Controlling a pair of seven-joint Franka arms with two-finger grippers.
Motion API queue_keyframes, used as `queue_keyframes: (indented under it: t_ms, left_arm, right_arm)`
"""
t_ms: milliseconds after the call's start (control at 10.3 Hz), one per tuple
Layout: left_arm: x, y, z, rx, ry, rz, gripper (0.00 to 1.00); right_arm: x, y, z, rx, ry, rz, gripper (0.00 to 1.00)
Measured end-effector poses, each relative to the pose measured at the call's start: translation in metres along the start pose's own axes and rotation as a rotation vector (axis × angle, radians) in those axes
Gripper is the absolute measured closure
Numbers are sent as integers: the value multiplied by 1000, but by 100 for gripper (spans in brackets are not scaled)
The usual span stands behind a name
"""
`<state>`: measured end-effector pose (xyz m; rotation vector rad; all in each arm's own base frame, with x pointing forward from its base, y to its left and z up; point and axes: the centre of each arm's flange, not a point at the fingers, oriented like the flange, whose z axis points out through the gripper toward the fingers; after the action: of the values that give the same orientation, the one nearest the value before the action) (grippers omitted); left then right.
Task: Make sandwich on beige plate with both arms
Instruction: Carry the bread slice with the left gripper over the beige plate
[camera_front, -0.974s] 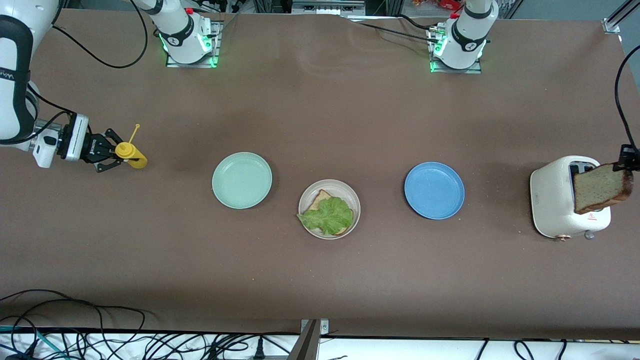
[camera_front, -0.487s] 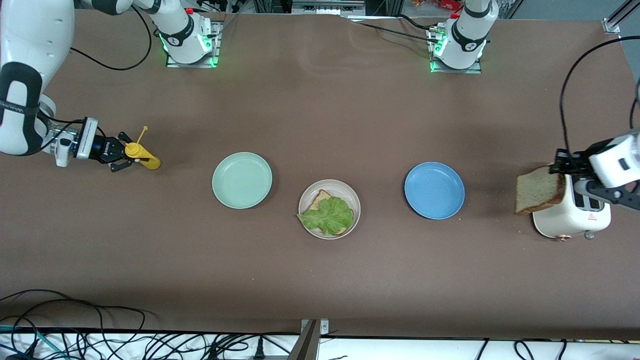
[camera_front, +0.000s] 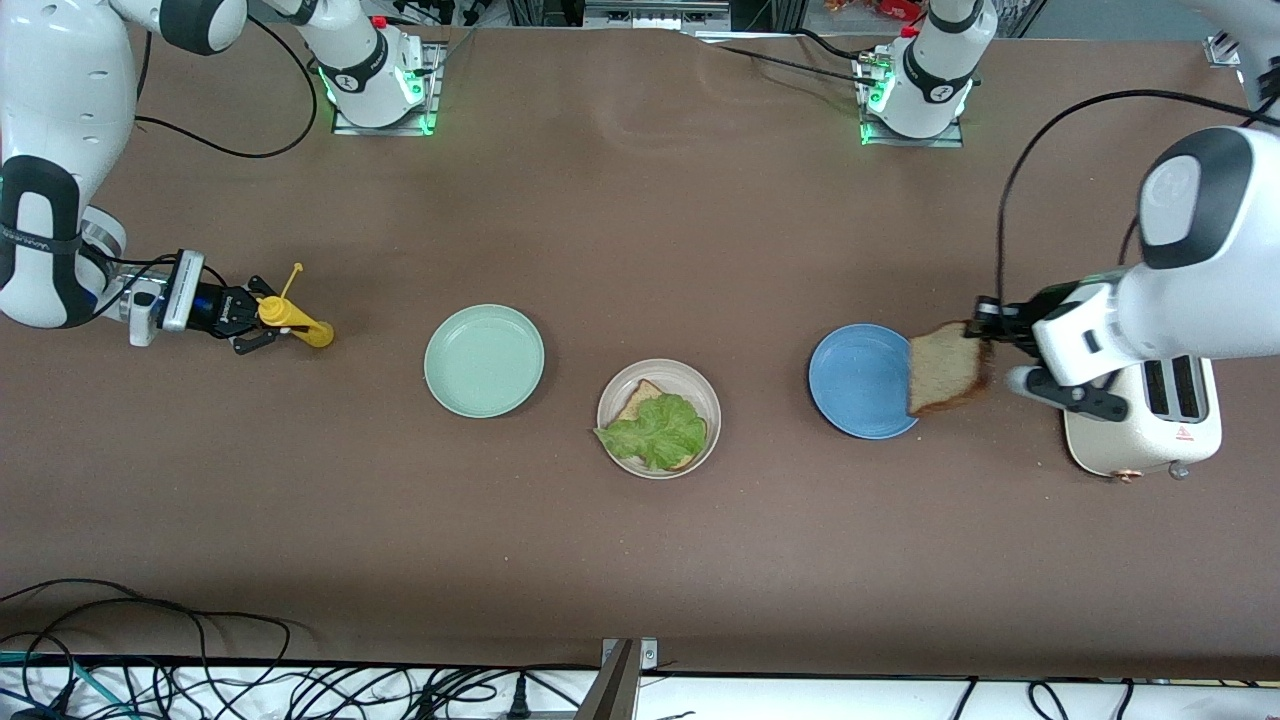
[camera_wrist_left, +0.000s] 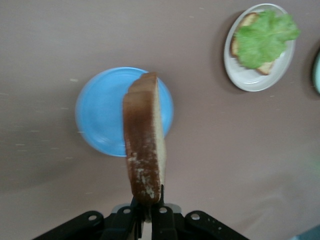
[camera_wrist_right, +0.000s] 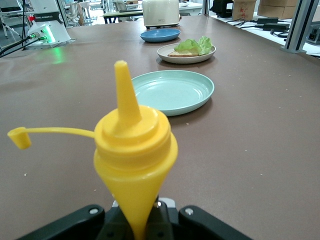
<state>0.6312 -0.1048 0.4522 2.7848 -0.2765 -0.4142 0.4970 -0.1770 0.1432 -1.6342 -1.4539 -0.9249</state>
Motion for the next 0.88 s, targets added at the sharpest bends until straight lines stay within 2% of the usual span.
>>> queue_keyframes:
  t_ms: [97, 389, 584, 779, 876]
  left_arm:
    - [7, 20, 18, -16, -28, -18, 91]
    - [19, 79, 67, -8, -97, -83, 91]
    - [29, 90, 76, -133, -107, -120, 91]
    - [43, 93, 93, -237, -109, -164, 91]
    - [52, 98, 104, -316, -104, -181, 91]
  right_arm:
    - [0, 0, 0, 0, 1, 1, 84]
    - [0, 1, 1, 3, 2, 3, 41]
    - [-1, 3, -6, 0, -7, 24, 13]
    - [-6, 4, -36, 12, -50, 53, 11]
    - [-9, 4, -58, 26, -86, 68, 11]
